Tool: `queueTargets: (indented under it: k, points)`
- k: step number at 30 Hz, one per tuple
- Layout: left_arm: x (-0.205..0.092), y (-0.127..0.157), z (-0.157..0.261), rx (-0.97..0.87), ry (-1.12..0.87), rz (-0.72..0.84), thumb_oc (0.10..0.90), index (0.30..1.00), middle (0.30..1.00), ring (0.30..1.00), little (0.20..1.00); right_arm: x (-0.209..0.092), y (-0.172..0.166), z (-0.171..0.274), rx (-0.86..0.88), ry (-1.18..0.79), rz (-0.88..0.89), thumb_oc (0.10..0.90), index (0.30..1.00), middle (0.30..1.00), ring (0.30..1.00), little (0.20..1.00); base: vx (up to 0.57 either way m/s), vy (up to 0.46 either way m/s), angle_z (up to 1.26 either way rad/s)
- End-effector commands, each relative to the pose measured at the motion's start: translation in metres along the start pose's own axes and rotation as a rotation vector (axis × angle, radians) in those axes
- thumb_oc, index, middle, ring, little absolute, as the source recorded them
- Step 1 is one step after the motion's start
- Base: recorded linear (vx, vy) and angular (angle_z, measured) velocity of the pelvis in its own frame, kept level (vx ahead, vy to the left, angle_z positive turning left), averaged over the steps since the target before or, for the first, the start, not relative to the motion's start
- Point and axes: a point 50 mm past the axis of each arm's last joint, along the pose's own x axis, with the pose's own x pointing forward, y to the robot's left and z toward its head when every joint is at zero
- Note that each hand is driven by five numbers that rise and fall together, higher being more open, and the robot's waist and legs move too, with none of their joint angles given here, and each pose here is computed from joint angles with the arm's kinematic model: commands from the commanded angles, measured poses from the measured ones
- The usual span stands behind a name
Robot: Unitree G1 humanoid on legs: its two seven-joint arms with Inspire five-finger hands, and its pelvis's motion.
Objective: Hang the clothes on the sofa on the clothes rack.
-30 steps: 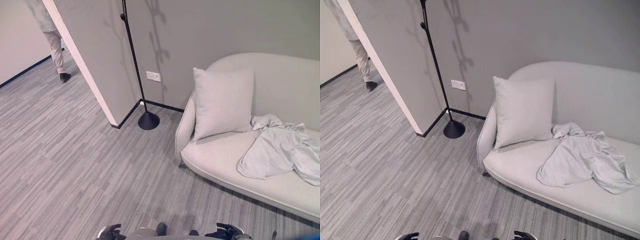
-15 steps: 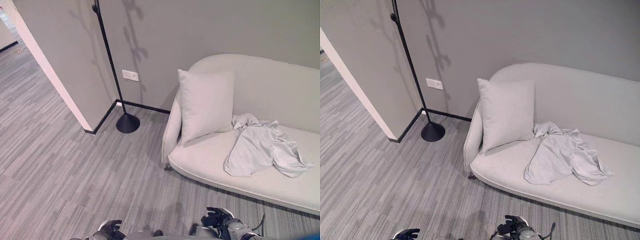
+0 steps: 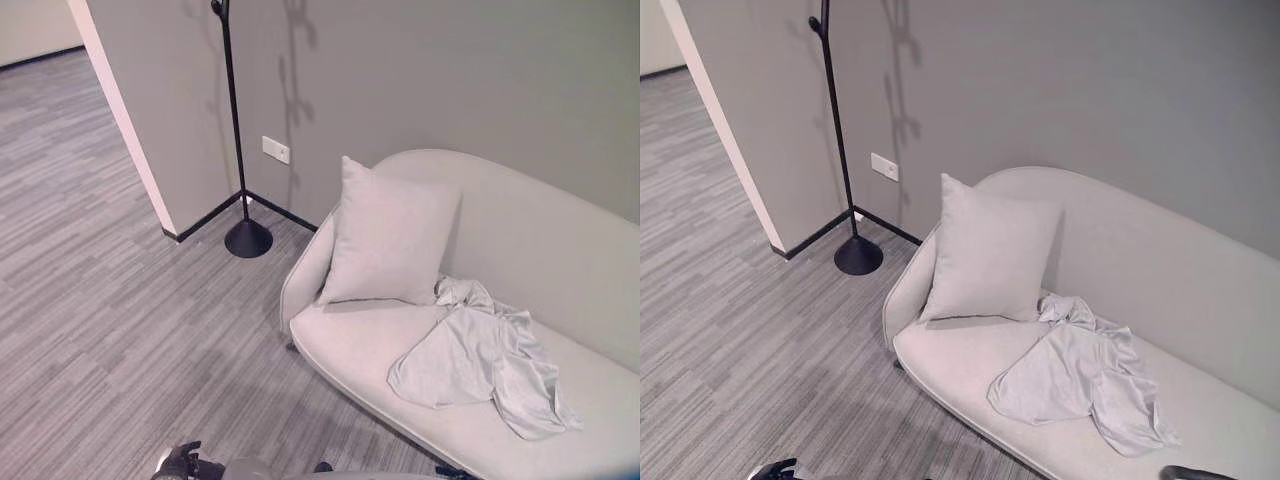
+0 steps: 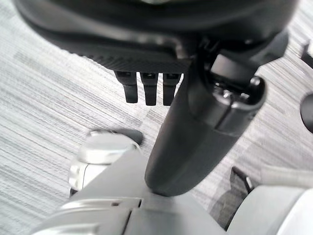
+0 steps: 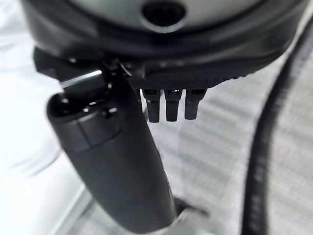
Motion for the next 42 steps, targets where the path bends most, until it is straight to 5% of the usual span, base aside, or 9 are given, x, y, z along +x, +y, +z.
queueTargets:
  k: [1,9,21,26,30,36,38,41,42]
  points:
    - [0.000,-0.028,0.011,0.013,-0.028,-0.084,0.800,0.900,0.900,0.900,0.900,-0.001,-0.008,0.001,-0.012,0.016,-0.028,0.800,0.900,0.900,0.900,0.900,0.00,0.018,-0.58]
    - [-0.001,-0.036,0.016,-0.032,-0.046,-0.109,0.800,0.900,0.900,0.900,0.900,0.001,0.013,0.000,-0.176,0.021,0.022,0.800,0.900,0.900,0.900,0.900,0.02,0.060,-0.25]
    - [0.001,-0.029,0.035,0.037,-0.120,-0.081,0.800,0.900,0.900,0.900,0.900,-0.002,0.016,-0.027,-0.182,0.123,0.027,0.800,0.900,0.900,0.900,0.900,0.08,-0.071,-0.06]
    - [0.001,-0.022,0.026,-0.006,-0.088,-0.058,0.800,0.900,0.900,0.900,0.900,-0.005,0.010,-0.047,-0.111,0.204,0.008,0.800,0.900,0.900,0.900,0.900,0.12,-0.416,0.12]
    - [0.001,-0.011,0.014,-0.049,-0.043,-0.024,0.800,0.900,0.900,0.900,0.900,-0.008,-0.005,-0.050,0.127,0.225,-0.071,0.800,0.900,0.900,0.900,0.900,0.09,-0.624,0.03]
    - [0.002,-0.009,0.028,-0.109,-0.102,0.040,0.800,0.900,0.900,0.900,0.900,-0.004,-0.037,0.000,0.140,0.022,-0.249,0.800,0.900,0.900,0.900,0.900,0.00,-0.338,0.13]
    - [0.001,-0.011,0.031,-0.129,-0.128,0.047,0.800,0.900,0.900,0.900,0.900,-0.012,-0.060,0.066,0.109,-0.270,-0.337,0.800,0.900,0.900,0.900,0.900,-0.06,-0.038,0.24]
    - [0.001,-0.014,0.027,-0.121,-0.118,0.041,0.800,0.900,0.900,0.900,0.900,-0.024,-0.072,0.095,0.031,-0.412,-0.388,0.800,0.900,0.900,0.900,0.900,-0.02,0.078,0.75]
    - [0.000,-0.018,0.023,-0.106,-0.122,0.034,0.800,0.900,0.900,0.900,0.900,-0.054,-0.094,0.137,-0.036,-0.638,-0.519,0.800,0.900,0.900,0.900,0.900,-0.01,0.159,0.61]
